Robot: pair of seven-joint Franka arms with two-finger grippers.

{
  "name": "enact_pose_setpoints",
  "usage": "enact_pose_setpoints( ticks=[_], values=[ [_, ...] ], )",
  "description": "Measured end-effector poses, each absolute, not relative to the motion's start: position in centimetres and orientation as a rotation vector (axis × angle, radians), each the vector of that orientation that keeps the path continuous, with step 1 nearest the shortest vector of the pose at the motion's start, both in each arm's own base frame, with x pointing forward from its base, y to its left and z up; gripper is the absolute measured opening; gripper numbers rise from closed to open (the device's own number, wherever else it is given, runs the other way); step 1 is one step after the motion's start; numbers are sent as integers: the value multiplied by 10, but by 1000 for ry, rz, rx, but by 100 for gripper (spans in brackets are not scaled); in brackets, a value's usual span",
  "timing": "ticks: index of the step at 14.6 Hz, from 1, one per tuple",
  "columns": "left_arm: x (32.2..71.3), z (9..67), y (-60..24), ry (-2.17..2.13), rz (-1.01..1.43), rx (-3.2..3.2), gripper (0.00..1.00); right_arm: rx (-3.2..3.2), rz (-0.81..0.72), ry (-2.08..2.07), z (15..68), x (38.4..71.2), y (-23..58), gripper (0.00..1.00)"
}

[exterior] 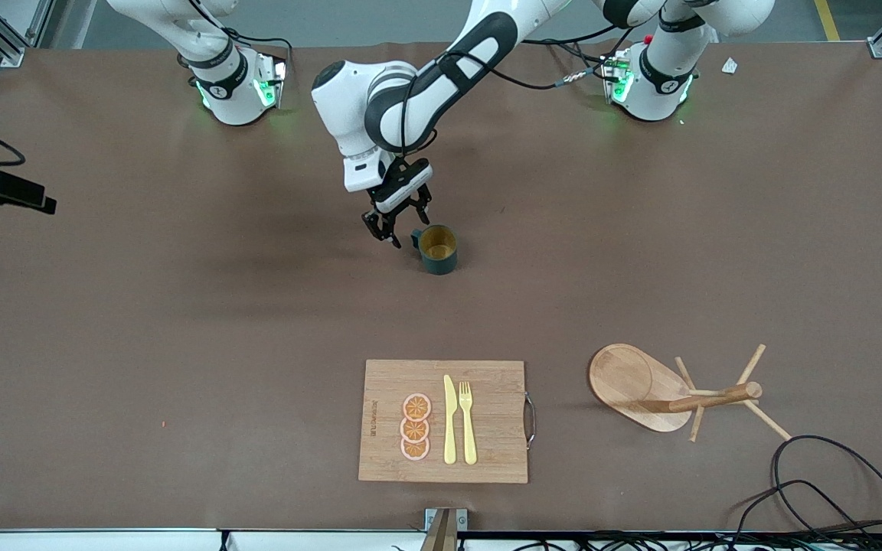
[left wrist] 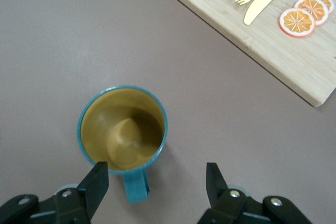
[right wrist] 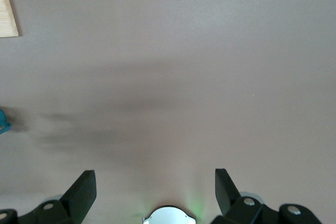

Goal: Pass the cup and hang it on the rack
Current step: 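Close the left gripper on the teal mug handle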

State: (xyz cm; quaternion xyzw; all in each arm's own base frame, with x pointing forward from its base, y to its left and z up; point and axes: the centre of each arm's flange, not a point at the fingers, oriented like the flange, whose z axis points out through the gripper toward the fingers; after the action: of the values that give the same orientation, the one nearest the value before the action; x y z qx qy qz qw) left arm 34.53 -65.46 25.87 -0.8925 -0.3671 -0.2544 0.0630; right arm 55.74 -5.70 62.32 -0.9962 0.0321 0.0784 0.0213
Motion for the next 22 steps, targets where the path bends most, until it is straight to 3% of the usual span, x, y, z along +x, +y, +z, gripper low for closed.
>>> enact_pose_setpoints(
  ticks=[7, 12, 17, 22],
  values=[
    [328, 232, -662, -1176, -779, -2672, 84, -3091, 122, 98, 669, 524, -57, 100],
    [336, 188, -654, -1155, -772, -2650, 83, -3088, 160, 98, 662, 522, -57, 100],
    [341, 181, -651, -1157, -779, -2637, 82, -3086, 179, 103, 660, 521, -58, 100],
    [343, 165, -646, -1146, -777, -2623, 75, -3091, 160, 30, 660, 523, -59, 100]
  ],
)
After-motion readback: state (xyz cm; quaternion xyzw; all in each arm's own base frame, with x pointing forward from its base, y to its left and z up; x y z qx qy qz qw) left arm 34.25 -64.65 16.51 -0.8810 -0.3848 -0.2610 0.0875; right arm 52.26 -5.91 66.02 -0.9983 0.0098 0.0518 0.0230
